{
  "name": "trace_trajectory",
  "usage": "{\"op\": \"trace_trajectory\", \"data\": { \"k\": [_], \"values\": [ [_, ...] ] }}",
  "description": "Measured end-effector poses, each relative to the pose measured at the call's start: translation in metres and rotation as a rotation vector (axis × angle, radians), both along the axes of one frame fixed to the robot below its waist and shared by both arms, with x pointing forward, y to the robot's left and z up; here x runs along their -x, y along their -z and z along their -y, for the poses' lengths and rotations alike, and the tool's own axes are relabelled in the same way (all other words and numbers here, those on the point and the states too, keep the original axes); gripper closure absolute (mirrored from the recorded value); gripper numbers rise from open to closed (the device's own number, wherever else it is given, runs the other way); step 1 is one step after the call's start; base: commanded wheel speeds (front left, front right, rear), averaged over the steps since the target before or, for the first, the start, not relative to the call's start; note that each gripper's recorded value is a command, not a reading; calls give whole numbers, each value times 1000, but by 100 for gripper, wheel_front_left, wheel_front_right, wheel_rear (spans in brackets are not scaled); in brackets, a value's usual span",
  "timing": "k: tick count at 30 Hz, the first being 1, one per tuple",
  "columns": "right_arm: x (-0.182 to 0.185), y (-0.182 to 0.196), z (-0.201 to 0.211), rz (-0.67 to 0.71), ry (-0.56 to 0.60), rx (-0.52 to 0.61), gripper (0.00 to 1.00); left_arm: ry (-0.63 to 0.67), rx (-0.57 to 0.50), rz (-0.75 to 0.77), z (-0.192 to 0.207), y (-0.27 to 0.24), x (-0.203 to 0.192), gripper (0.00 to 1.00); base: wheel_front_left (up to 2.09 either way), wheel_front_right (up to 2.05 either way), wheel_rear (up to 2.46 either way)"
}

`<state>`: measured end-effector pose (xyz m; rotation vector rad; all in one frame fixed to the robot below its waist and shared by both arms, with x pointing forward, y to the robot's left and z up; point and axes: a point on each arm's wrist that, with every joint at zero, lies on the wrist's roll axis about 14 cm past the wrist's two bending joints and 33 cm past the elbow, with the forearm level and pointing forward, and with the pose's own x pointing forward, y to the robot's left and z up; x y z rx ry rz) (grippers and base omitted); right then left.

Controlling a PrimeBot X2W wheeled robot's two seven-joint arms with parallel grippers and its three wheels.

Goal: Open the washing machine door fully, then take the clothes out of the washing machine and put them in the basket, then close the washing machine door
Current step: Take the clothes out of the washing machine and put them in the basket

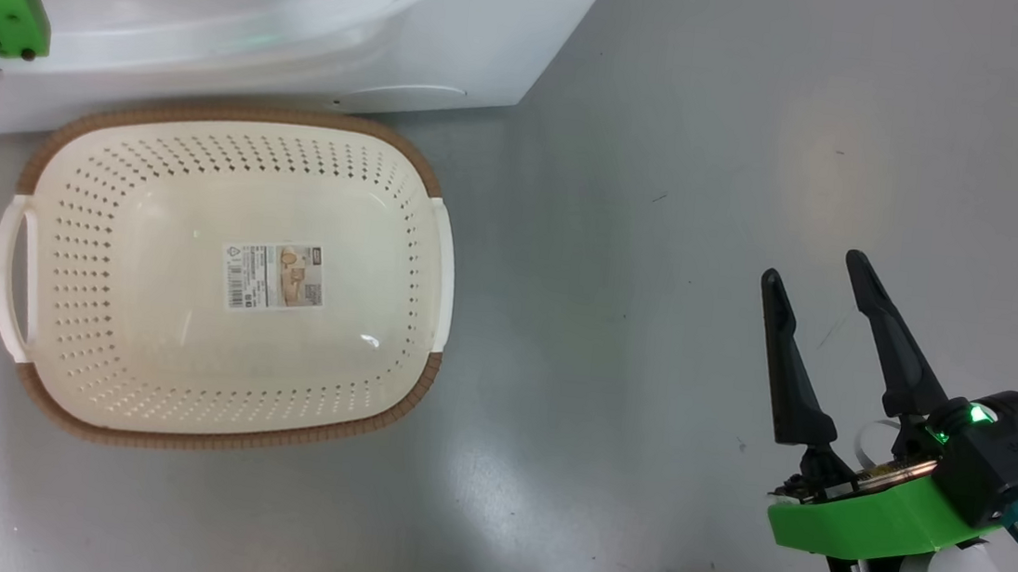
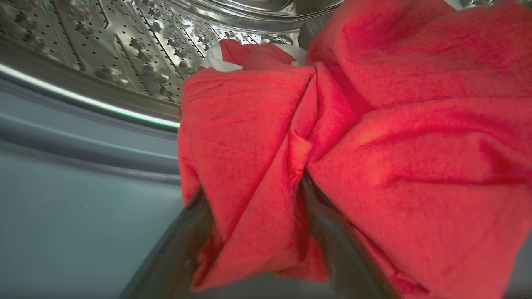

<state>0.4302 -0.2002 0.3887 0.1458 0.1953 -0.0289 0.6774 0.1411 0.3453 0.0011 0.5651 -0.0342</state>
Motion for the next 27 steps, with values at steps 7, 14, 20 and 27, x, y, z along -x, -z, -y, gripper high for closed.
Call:
{"op": "trace_trajectory", "data": {
  "k": [7,14,20,27],
  "values": [
    [-1,1,-2,0,-5,-4,0,2,5,35,-2,-4,-1,90,0,0,0],
    [-3,3,-6,-2,-14,-11,0,1,40,119,-2,-14,-5,100,0,0,0],
    [-4,5,-8,-5,-17,-21,0,2,82,205,-1,-26,-9,100,0,0,0],
    [-6,6,-11,-4,-25,-28,0,11,142,341,3,-53,-18,100,0,0,0]
  ]
}}
